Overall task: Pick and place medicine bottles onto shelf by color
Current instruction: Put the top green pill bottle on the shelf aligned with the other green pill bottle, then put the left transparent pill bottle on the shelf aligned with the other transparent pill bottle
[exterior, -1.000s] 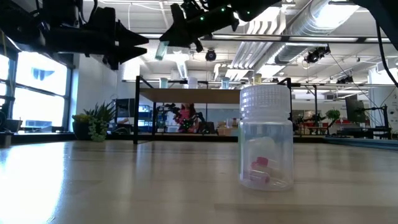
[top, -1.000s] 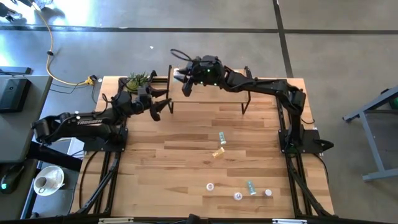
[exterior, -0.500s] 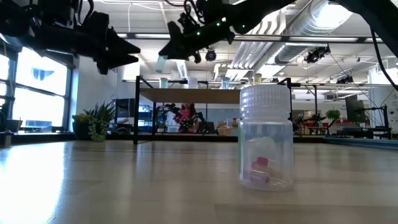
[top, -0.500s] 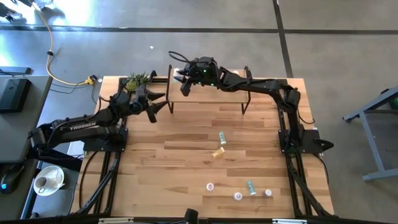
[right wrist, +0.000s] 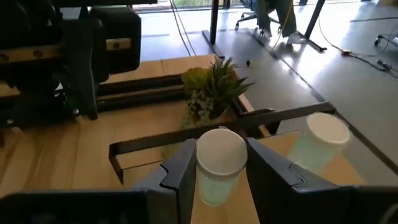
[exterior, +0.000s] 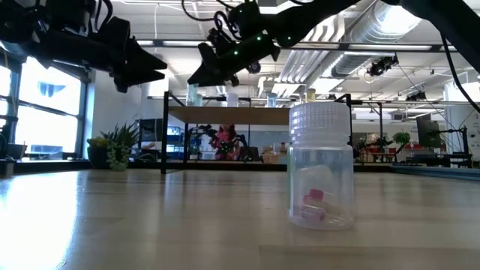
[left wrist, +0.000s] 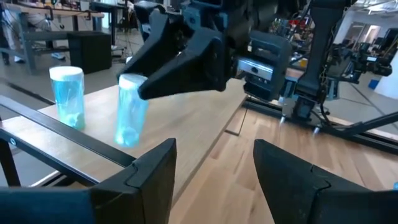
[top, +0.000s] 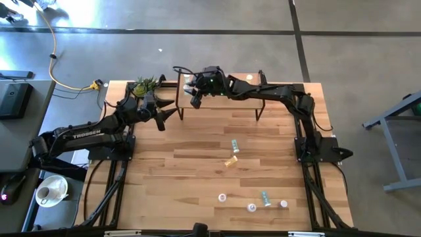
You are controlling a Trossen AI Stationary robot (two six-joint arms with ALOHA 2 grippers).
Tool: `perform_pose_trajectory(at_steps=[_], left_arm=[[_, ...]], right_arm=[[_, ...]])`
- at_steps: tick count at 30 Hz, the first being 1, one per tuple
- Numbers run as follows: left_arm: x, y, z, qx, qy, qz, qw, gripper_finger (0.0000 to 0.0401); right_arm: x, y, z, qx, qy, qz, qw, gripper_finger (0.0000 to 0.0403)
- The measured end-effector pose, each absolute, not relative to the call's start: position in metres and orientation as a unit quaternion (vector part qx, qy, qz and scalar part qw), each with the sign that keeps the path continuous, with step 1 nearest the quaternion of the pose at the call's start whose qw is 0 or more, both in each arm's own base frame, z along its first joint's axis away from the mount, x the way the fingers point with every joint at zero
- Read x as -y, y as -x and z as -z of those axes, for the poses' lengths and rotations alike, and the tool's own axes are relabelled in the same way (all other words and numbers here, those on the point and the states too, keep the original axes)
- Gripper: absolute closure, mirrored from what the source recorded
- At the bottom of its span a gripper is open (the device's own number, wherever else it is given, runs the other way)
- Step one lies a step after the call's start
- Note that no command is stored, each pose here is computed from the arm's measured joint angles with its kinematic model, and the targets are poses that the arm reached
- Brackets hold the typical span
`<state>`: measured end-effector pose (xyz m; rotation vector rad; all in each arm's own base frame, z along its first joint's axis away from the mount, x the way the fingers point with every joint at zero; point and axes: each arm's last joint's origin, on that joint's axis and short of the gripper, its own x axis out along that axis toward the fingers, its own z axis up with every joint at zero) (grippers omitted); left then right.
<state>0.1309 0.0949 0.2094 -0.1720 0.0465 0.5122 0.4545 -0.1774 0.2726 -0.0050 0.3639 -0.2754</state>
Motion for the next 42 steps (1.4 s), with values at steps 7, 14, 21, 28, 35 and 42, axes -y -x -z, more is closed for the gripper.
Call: perform_pose_trajectory(at_steps=[7, 14, 21, 28, 35, 42], left_arm=[[-0.0949, -0.1309, -0.2095, -0.024, 0.079, -0.253, 0.964, 0.0197], [-0.0949, -0.1309, -0.2095, -0.024, 0.078, -0.253, 0.964, 0.0198], [-0.0949, -0.1309, -0.2096, -0.024, 0.078, -0.253, 0.964, 0.0198], [-0.0949, -0.1309, -0.2096, -0.024, 0.078, -0.253, 0.964, 0.0197], [-0.0949, -0.1309, -0.2096, -0.024, 0.078, -0.253, 0.964, 0.0198], [-0.0949, -0.1309, -0.2095, -0.024, 0.078, -0.253, 0.964, 0.0199]], right_arm=[[0.179, -0.458, -0.2624, -0.191, 0.012, 0.134, 0.972, 0.0293], [0.179, -0.4578, -0.2627, -0.191, 0.012, 0.134, 0.972, 0.0293], [0.179, -0.4579, -0.2628, -0.192, 0.023, 0.132, 0.972, 0.0293], [0.1792, -0.4578, -0.2628, -0.193, 0.026, 0.137, 0.971, 0.0271], [0.1793, -0.4579, -0.2637, -0.189, 0.025, 0.137, 0.972, 0.0233], [0.1793, -0.4578, -0.2654, -0.185, 0.027, 0.138, 0.973, 0.0231]])
